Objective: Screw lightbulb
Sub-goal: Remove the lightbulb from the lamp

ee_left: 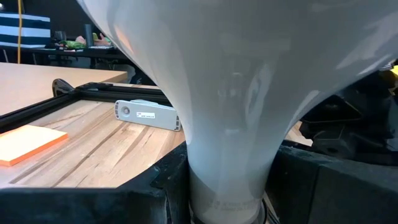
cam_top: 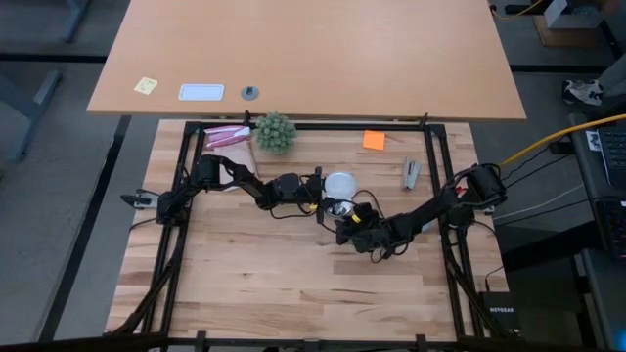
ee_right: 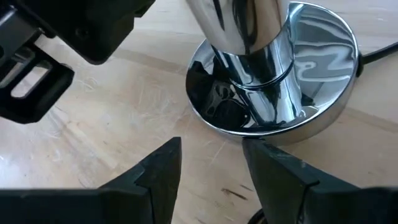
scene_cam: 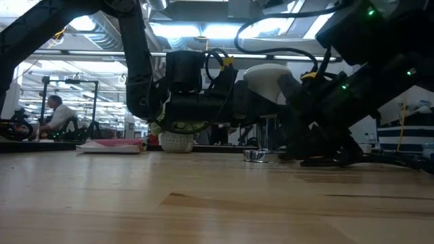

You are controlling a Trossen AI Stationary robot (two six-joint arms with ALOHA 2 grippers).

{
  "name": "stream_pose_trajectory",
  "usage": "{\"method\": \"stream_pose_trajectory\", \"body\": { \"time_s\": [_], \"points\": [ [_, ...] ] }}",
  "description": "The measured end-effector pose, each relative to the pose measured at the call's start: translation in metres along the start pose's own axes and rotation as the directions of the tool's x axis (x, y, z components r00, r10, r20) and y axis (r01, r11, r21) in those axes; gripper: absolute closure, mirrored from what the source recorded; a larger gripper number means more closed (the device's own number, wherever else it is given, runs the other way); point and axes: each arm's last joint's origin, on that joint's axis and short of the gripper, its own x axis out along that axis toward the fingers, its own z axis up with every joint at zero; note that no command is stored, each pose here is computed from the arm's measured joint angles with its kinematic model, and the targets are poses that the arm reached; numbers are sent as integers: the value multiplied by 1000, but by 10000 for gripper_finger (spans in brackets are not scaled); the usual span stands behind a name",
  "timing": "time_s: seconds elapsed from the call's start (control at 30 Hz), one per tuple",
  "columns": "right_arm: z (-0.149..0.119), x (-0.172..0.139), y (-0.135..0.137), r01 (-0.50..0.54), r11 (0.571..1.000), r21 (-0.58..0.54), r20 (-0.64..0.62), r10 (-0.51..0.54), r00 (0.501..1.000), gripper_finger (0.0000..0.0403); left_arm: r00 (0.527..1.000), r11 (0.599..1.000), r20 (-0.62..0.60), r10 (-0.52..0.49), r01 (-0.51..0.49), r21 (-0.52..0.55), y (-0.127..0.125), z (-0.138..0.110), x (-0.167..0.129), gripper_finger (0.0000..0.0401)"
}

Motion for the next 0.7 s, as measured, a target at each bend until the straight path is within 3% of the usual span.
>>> {"method": "stream_pose_trajectory", "body": {
  "time_s": [0.7],
  "points": [
    [4, 1, -10, 123, 991, -46, 160, -115, 980, 215, 1000, 1000, 2, 14, -14, 3, 1, 1, 0, 242]
  ]
}}
